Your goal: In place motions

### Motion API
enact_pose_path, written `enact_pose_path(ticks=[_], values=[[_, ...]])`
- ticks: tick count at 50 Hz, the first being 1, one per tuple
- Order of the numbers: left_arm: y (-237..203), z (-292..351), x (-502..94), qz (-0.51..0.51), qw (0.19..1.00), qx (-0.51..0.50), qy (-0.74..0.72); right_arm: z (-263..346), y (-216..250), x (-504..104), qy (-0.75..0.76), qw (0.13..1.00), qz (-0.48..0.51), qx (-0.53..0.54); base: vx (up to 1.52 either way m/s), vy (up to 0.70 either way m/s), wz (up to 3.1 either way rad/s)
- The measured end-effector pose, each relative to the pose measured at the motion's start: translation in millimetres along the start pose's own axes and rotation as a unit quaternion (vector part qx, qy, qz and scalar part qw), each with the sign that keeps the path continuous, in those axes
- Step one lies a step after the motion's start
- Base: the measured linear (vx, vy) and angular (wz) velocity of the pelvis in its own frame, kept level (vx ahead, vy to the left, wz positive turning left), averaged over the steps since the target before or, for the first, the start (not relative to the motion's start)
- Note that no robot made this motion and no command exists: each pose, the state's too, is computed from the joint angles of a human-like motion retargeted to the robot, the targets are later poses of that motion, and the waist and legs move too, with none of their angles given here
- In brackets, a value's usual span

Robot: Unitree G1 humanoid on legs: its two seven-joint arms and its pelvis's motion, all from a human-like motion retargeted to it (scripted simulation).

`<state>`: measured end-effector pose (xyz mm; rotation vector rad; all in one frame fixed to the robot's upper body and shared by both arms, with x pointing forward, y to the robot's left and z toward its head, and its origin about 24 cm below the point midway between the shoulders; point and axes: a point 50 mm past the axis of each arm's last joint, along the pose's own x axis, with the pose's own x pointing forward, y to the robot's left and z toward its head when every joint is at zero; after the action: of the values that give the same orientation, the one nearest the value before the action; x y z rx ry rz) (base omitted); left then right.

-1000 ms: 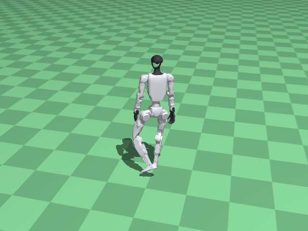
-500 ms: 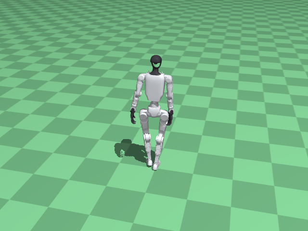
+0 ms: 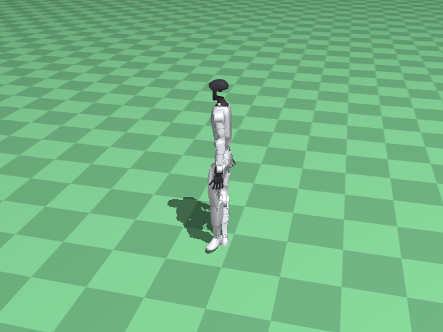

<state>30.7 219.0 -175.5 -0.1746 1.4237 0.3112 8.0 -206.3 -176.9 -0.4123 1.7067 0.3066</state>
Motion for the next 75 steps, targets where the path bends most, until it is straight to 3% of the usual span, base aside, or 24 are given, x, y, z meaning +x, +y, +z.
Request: enact_pose_path(ticks=[8, 19, 25, 30, 37, 45, 52, 57, 67, 75], values=[[-17, -13, 1, -0.003, 0.996, -0.088, 0.017, 5, -1, -1, -0.006, 1.000, 0.013, -0.007, 0.10, 0.25, 0.92], [-11, -46, -3, 0.014, 0.991, -0.115, 0.069, 42, -25, -10, -0.083, 0.996, -0.029, -0.001, 0.19, 0.17, 0.28], [3, -53, -6, 0.028, 0.994, -0.038, 0.094, 10, -14, -2, -0.051, 0.997, -0.009, 0.052, 0.28, 0.08, 2.49], [1, 0, -1, 0.008, 0.998, 0.062, 0.027, -3, -2, 1, -0.034, 0.990, 0.025, 0.133, -0.08, -0.03, 2.91], [-13, 52, -1, -0.011, 0.987, 0.158, -0.030, -28, 21, 4, 0.013, 0.992, 0.065, 0.108, 0.04, -0.04, 2.17], [-30, 21, 1, -0.050, 0.981, 0.185, 0.009, -33, 27, 4, 0.037, 0.996, 0.064, 0.055, 0.19, 0.01, 0.63], [-8, -31, -2, -0.022, 0.985, 0.157, 0.074, 13, 10, 1, -0.051, 0.999, 0.005, 0.000, 0.10, -0.02, 0.58], [4, -55, -7, -0.005, 0.985, 0.138, 0.108, 29, 10, -2, -0.080, 0.996, 0.021, 0.018, 0.08, -0.02, 0.29], [0, -76, -11, -0.031, 0.986, 0.064, 0.149, 34, 10, -3, -0.088, 0.996, 0.028, -0.001, 0.04, -0.02, 0.22], [-10, -69, -9, -0.045, 0.987, 0.069, 0.141, 12, 15, 0, -0.039, 0.998, 0.051, -0.007, 0.00, -0.02, -0.06]])
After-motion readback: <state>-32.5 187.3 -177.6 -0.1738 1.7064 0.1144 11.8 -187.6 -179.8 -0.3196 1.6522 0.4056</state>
